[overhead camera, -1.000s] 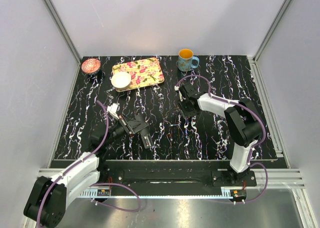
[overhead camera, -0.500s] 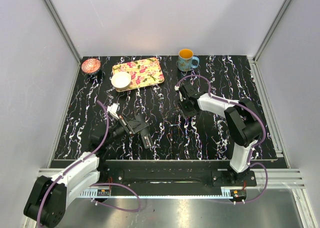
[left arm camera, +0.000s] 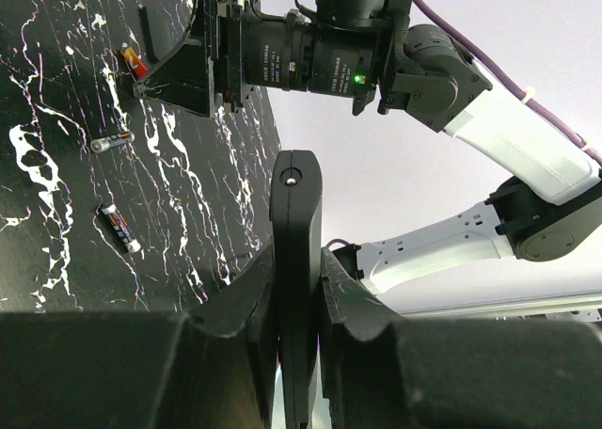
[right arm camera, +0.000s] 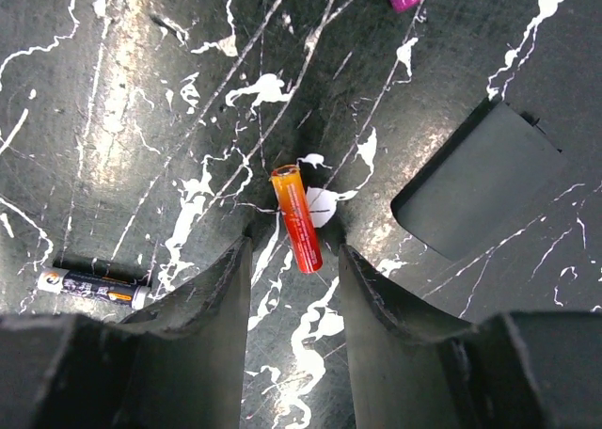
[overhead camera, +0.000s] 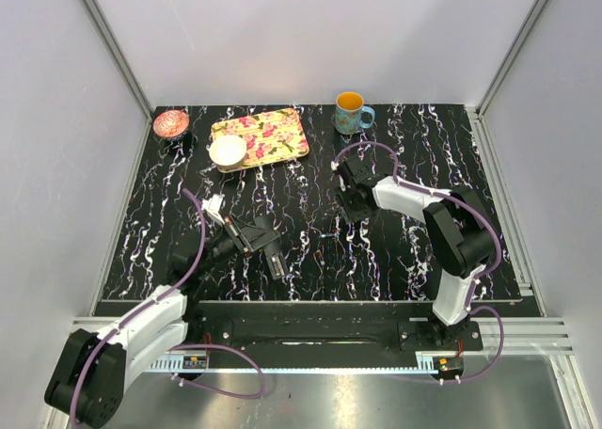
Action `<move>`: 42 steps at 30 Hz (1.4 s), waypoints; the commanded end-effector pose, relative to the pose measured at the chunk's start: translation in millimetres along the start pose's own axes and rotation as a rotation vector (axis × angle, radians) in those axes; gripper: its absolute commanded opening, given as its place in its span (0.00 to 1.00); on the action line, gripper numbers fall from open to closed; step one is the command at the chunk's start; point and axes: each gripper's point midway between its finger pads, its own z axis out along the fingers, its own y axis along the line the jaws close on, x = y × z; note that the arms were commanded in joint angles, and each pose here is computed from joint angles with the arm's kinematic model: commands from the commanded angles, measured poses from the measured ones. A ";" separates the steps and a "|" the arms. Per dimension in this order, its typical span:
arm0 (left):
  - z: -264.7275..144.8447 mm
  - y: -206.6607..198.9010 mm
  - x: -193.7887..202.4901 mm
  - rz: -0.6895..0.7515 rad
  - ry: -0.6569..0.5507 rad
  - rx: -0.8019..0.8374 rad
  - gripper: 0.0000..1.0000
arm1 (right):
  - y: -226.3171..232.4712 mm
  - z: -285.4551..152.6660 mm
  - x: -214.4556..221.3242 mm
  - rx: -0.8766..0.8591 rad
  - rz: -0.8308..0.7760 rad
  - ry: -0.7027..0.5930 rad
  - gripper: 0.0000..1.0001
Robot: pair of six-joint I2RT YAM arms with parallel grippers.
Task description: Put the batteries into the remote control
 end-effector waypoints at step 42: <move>0.3 -20.0 -8.7 0.043 -0.032 0.063 0.00 | -0.6 -99.9 -51.5 -0.030 0.046 -0.298 0.00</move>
